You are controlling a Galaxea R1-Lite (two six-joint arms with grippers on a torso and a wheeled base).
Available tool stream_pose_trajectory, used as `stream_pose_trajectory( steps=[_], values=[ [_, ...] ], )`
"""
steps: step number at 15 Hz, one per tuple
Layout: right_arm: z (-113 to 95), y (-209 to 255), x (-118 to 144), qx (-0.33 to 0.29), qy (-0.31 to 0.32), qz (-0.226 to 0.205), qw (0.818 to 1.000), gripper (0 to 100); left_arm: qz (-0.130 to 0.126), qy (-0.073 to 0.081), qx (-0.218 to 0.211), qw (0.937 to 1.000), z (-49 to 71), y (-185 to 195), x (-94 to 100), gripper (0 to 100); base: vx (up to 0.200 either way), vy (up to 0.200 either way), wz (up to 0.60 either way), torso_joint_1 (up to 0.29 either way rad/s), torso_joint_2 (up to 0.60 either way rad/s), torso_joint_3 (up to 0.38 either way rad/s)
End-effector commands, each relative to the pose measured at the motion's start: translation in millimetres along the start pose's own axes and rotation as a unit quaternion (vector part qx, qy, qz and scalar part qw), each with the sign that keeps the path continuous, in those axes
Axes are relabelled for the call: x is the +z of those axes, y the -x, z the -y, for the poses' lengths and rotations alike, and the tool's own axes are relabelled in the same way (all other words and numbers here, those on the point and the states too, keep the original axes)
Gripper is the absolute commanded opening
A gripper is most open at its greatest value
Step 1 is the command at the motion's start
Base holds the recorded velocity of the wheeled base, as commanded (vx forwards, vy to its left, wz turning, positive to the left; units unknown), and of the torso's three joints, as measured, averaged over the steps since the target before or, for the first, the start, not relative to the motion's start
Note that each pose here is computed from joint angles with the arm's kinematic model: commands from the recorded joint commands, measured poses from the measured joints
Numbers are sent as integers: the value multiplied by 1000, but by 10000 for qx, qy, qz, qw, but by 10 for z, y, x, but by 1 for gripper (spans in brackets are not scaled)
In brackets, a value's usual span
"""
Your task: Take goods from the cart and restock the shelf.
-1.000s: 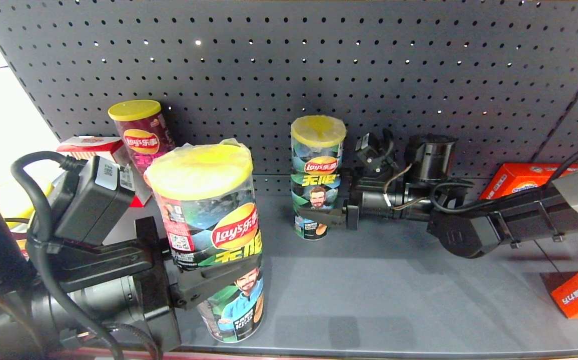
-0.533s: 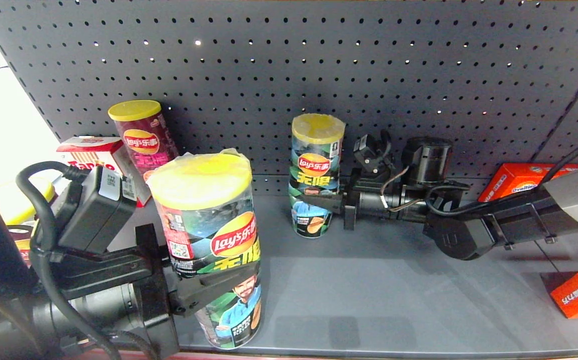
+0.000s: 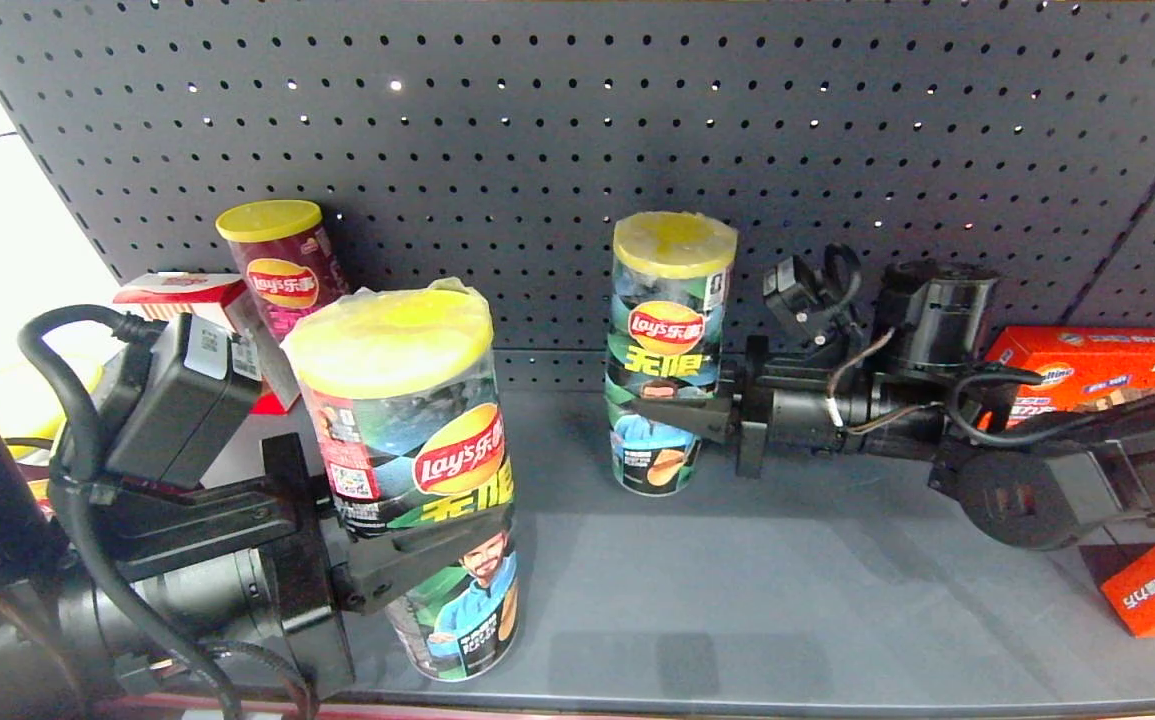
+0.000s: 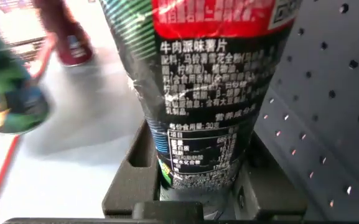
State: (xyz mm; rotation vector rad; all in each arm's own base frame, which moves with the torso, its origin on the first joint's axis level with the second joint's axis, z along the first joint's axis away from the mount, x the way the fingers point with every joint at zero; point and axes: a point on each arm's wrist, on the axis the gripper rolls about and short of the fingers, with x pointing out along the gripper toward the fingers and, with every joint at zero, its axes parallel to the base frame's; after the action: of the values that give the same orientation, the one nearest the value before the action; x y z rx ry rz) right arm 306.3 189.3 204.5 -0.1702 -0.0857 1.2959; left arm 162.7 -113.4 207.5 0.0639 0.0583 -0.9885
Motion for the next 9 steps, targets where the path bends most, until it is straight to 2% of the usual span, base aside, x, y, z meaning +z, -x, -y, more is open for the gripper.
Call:
stream_pose_trajectory(
  steps=[1, 7, 9],
  values=[
    [-313, 217, 146, 126, 75, 71, 9999, 0, 21, -9, 10, 10000, -4, -5, 16, 0, 0, 0, 0, 0, 0, 0],
    [-759, 235, -28, 190, 81, 103, 9997, 0, 41, -18, 27, 10000, -11, -9, 28, 0, 0, 0, 0, 0, 0, 0],
    [-819, 222, -39, 250, 54, 77, 9996, 0, 41, -17, 34, 10000, -14, -8, 27, 0, 0, 0, 0, 0, 0, 0]
  ],
)
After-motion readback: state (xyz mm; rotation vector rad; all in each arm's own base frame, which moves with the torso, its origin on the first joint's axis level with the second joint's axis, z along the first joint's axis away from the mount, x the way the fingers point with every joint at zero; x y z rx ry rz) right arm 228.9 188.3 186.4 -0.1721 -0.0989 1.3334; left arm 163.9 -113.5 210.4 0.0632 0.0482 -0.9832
